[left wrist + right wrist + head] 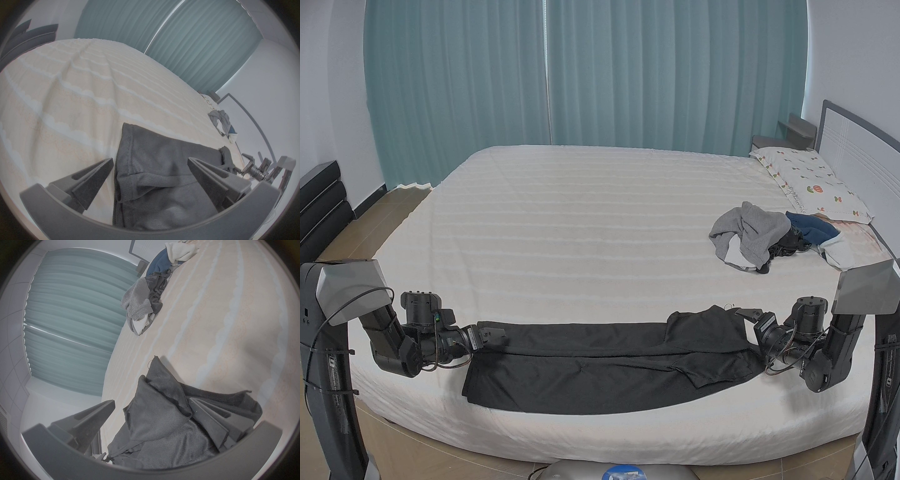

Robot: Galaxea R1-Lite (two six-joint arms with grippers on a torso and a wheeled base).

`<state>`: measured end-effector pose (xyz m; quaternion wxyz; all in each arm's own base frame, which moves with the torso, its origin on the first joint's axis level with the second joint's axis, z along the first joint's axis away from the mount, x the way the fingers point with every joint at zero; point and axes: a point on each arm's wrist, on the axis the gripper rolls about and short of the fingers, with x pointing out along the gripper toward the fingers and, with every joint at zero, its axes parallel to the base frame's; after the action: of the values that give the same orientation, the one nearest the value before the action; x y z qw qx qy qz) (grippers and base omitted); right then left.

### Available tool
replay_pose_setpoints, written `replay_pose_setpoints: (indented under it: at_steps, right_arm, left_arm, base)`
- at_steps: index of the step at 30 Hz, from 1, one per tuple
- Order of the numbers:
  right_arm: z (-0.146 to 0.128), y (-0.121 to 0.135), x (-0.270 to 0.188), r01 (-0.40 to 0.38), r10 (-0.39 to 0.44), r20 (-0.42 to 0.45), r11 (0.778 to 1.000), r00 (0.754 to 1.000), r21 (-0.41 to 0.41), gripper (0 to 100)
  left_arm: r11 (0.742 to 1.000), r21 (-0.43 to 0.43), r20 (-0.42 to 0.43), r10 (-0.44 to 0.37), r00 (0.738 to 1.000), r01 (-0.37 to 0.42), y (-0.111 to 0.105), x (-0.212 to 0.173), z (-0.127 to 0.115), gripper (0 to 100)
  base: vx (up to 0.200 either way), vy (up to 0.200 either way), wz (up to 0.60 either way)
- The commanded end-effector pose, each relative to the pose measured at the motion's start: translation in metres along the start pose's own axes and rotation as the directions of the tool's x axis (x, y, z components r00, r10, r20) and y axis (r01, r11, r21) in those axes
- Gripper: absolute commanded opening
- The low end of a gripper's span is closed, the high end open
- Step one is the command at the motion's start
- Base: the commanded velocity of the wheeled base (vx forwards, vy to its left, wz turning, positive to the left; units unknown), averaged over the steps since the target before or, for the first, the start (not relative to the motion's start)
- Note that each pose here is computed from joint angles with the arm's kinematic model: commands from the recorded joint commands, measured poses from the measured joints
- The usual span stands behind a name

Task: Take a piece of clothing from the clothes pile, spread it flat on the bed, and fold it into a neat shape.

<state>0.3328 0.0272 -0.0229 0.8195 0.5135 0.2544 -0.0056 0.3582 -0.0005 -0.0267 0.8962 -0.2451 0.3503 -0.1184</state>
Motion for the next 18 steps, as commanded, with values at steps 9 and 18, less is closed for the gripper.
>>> replay_pose_setpoints:
  at_steps: [9, 18]
  right_arm:
    - [0.000, 0.000, 0.000, 0.001, -0.001, -0.001, 1.000, 1.000, 0.000, 100]
    - [0.000, 0.000, 0.000, 0.001, -0.001, -0.001, 1.000, 1.000, 0.000, 100]
  left_arm:
    - [0.998, 0.066, -0.038, 0.005, 0.999, -0.003, 0.001, 0.004, -0.021, 100]
    - [0.996, 0.086, -0.007, -0.010, 1.000, 0.011, -0.002, 0.001, -0.024, 0]
  base:
    - [0.000, 0.000, 0.00]
    - [0.000, 0.000, 0.00]
